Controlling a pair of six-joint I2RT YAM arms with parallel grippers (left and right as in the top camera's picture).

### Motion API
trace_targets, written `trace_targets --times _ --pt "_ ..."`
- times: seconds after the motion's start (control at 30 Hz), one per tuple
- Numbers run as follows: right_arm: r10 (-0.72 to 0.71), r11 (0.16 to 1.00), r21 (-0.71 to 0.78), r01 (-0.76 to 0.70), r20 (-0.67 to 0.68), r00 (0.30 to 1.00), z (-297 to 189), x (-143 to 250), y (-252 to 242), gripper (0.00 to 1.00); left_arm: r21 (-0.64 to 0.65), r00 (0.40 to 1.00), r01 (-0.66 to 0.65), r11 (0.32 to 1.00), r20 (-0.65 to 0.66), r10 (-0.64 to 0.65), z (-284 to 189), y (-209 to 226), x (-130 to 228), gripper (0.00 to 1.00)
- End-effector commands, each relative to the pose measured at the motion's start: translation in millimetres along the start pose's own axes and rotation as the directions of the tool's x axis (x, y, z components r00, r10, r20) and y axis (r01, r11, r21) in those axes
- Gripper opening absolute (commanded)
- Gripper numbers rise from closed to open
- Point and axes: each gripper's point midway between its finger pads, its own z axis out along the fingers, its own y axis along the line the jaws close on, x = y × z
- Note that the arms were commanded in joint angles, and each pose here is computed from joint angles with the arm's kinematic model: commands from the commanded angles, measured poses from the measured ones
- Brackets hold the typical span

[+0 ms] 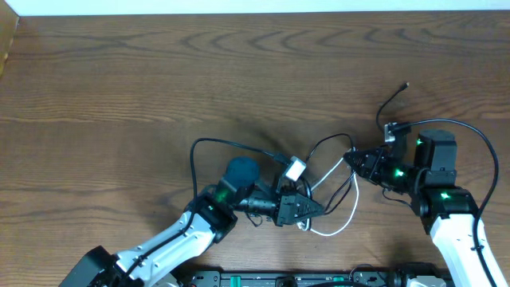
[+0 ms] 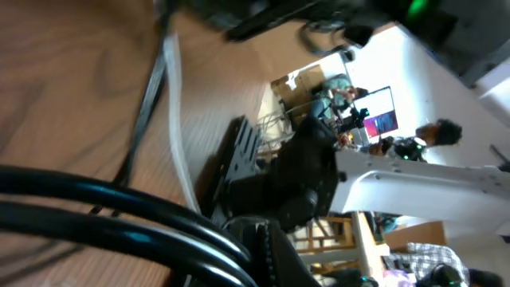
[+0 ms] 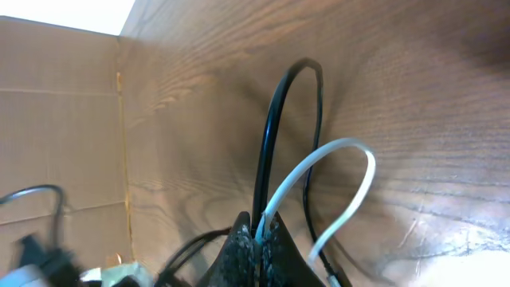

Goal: Untangle cables

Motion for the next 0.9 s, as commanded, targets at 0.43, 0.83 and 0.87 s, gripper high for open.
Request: trace_targets --times 0.43,0.83,0.87 --pt "0.093 0.994 0.058 -0.093 0.006 0.996 16.7 10.4 6.9 0.01 0.131 0.993 -0.112 0.985 0.049 0.106 15.5 -47.1 -5.9 0.08" --pt "0.025 0.973 0.224 -0.054 0.131 0.991 11.5 -8.5 -23.4 0.01 -0.102 0.999 -0.033 0.994 -0.007 0.033 25.8 6.8 20.0 0.08" --pt "0.015 0.965 0.256 -0.053 0.145 0.989 9.7 -10.3 -29.5 0.01 -0.126 1.000 -0.023 0.992 -0.013 0.022 25.1 12.6 22.8 0.07"
